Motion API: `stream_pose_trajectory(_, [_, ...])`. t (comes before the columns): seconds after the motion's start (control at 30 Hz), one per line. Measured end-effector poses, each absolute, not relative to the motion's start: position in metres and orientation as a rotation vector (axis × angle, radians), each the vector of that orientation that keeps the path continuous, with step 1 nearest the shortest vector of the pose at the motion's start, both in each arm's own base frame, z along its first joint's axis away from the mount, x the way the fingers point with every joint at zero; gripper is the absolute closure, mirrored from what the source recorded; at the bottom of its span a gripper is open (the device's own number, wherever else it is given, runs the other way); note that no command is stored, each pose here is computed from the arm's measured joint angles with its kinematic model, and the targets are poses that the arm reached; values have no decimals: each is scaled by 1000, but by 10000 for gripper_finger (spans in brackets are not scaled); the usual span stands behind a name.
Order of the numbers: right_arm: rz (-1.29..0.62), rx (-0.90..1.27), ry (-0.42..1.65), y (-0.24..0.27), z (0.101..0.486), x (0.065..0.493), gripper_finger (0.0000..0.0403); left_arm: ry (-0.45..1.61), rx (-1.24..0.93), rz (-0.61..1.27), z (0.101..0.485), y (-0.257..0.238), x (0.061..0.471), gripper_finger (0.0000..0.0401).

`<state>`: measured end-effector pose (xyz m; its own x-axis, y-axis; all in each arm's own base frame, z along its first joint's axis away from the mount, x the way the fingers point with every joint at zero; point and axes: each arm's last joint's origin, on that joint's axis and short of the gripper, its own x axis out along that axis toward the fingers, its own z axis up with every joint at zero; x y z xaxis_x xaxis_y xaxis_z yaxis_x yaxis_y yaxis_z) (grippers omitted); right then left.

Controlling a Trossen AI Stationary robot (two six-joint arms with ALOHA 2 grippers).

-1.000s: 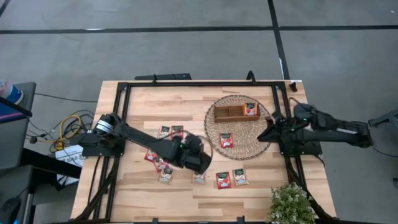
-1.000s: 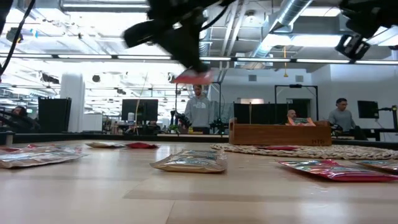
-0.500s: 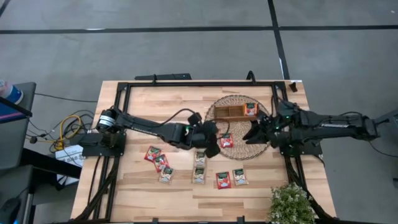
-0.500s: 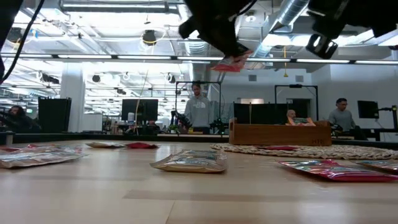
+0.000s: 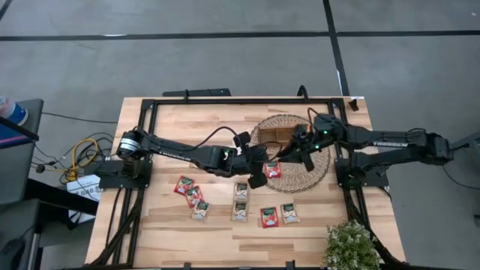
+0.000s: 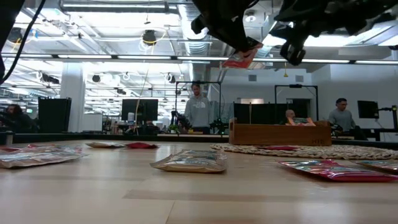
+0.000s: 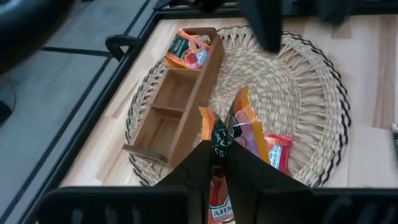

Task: Pick & Place Tea
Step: Put the orange tea pack into the right compartment of the brown organizer

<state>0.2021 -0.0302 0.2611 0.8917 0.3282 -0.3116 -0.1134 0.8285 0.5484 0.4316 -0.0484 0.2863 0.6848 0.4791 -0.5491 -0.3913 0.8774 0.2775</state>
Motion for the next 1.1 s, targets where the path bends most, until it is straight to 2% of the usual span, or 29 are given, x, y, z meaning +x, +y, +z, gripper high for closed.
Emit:
stream_pose_trajectory(0.53, [250, 496, 568, -37, 263, 247, 291, 698, 216, 433, 284, -49, 431, 371])
stream_pose_trajectory(0.93, [230, 472, 605, -32, 259, 256, 292, 695, 212, 426, 284, -49, 431, 371])
stream_pose_trajectory(1.1, [229, 475, 608, -32, 258, 256, 310, 692, 191, 411, 284, -49, 432, 371])
